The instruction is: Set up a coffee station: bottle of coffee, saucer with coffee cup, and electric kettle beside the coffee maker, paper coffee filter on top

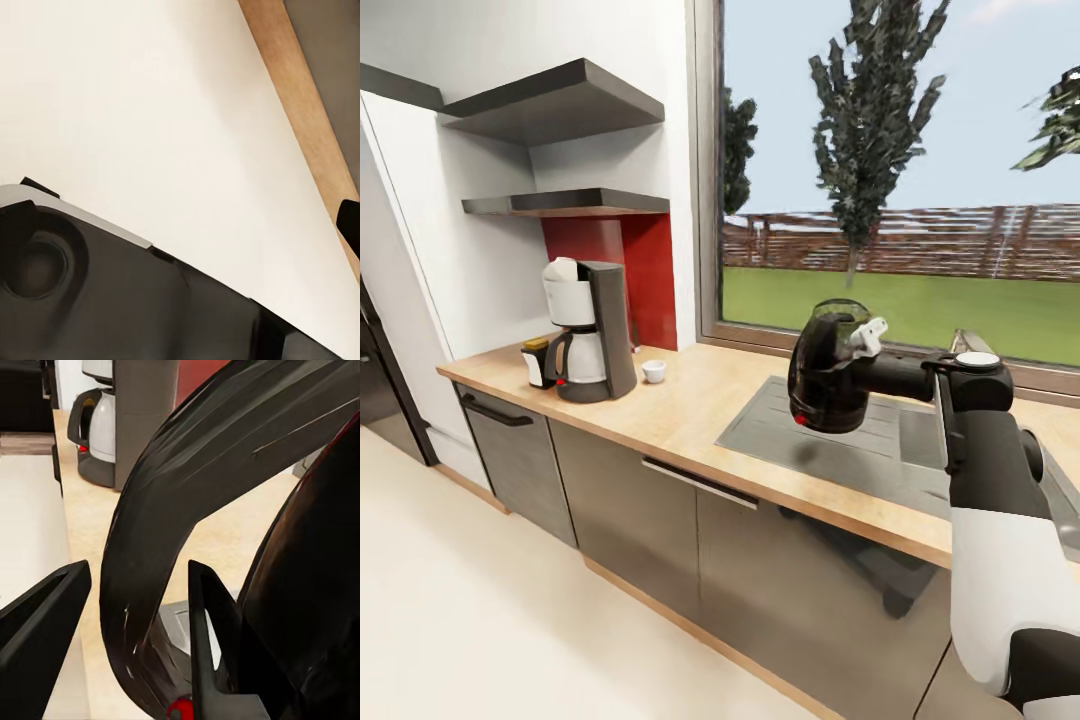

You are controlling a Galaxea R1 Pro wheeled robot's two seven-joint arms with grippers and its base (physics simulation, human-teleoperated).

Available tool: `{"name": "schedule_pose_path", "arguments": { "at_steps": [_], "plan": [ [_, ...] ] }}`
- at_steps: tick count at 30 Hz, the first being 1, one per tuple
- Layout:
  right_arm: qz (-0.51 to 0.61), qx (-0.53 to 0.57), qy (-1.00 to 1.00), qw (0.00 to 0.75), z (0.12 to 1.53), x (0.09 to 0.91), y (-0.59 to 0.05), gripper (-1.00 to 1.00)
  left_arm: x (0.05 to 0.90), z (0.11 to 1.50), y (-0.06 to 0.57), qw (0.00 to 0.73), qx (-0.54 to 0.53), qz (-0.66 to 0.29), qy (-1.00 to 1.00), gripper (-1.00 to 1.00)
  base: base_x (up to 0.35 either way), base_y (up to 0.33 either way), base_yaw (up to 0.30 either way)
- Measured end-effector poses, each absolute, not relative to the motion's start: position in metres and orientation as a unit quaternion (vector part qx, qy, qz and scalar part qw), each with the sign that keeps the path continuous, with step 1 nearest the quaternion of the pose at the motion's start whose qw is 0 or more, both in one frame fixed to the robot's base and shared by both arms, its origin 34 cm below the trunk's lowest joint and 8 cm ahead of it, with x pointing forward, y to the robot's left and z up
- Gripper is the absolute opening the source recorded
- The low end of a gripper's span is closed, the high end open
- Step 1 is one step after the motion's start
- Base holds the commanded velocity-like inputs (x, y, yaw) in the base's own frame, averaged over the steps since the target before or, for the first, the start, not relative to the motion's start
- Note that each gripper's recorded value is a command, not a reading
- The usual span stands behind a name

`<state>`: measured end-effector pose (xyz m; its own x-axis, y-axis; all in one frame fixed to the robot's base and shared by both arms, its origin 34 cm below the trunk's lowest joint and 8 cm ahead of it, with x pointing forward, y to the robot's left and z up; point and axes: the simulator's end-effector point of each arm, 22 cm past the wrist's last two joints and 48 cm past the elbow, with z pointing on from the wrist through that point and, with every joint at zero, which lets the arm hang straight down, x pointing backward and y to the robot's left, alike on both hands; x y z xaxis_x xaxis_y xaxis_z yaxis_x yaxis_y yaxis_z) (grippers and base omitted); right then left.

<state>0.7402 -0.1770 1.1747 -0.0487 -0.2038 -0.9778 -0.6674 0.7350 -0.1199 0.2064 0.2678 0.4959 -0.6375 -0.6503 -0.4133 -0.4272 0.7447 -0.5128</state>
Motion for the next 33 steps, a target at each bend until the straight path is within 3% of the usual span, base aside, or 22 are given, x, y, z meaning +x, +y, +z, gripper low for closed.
{"name": "schedule_pose_path", "arguments": {
  "at_steps": [9,33],
  "plan": [
    [0.189,-0.312,0.699,0.615,1.1747,0.74,-0.1767,-1.0,0.2064,0.4959,0.2679,0.298,-0.304,-0.187,0.885,1.0,0.0,0.0,0.077],
    [0.189,-0.312,0.699,0.615,1.1747,0.74,-0.1766,-1.0,0.2065,0.496,0.268,0.298,-0.304,-0.187,0.885,1.0,0.0,0.0,0.26]
  ]
}}
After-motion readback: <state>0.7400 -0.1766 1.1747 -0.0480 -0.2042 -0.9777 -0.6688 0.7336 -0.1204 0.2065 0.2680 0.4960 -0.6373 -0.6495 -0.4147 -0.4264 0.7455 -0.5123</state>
